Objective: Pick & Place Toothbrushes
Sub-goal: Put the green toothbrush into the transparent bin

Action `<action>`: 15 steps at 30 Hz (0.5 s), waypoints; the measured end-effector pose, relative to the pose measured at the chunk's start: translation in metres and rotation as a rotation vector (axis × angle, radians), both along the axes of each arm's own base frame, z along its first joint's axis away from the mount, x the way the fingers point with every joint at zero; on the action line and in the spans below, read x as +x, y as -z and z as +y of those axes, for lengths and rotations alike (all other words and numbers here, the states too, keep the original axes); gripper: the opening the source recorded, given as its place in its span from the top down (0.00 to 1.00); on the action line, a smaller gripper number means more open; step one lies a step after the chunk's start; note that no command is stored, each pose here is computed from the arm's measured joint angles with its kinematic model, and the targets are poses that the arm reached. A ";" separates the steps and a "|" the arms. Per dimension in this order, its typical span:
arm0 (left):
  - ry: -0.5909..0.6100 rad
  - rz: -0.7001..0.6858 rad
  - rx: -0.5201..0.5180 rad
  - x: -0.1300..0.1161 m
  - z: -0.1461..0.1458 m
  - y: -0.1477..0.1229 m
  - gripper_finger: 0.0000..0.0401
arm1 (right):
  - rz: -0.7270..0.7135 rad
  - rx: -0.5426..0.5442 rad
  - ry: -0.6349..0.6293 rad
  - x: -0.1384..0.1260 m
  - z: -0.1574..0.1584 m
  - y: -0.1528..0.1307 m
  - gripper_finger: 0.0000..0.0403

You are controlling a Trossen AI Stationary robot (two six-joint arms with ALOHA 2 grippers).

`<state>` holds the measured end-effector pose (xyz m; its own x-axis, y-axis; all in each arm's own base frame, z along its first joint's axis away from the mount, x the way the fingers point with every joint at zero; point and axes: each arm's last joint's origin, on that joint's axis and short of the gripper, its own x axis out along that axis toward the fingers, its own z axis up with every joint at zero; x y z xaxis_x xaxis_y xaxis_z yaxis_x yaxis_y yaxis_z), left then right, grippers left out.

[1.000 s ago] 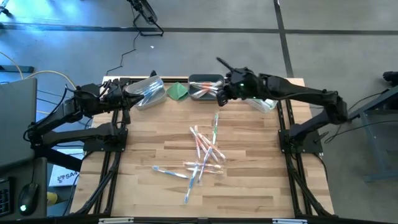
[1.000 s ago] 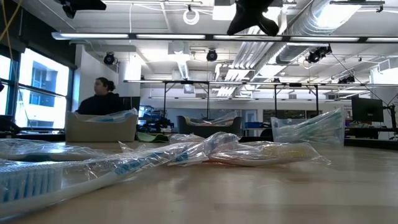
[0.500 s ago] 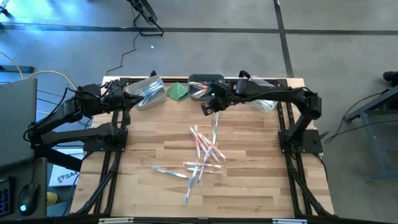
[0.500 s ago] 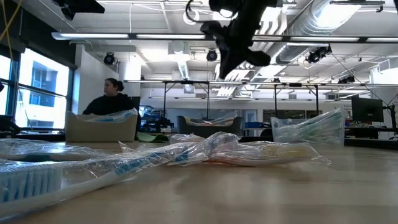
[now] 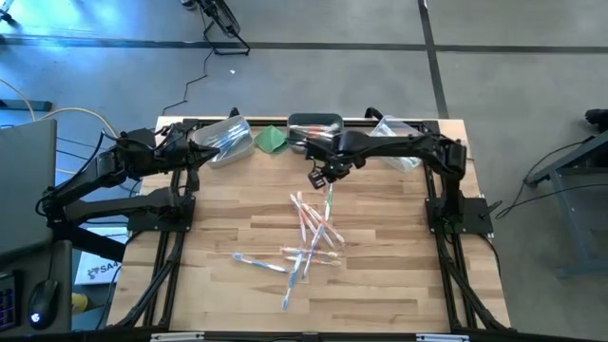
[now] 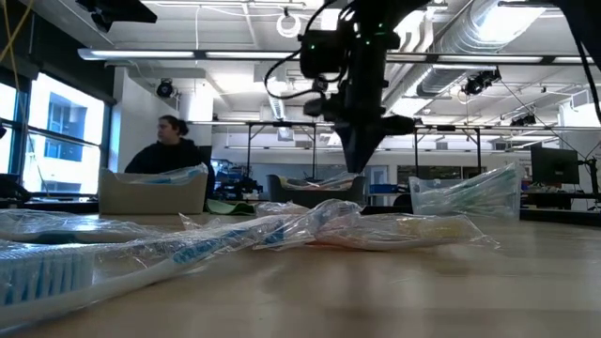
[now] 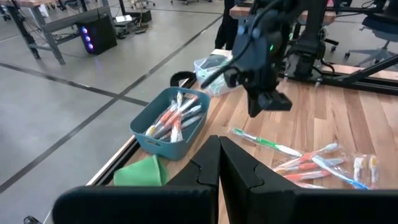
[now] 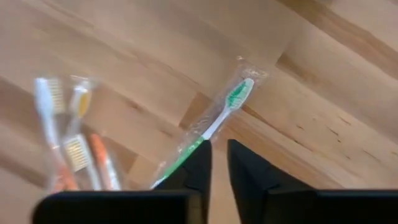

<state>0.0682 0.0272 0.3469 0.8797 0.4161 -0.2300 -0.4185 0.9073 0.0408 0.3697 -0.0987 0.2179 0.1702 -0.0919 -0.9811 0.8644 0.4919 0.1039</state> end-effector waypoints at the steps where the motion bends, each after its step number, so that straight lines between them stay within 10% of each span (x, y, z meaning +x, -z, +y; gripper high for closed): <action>1: 0.000 0.000 0.000 0.000 0.000 0.000 1.00 | 0.011 -0.002 -0.003 0.001 -0.001 0.004 0.87; 15: -0.002 -0.004 -0.009 0.000 0.000 0.000 1.00 | 0.083 -0.029 0.019 0.017 -0.014 0.053 0.66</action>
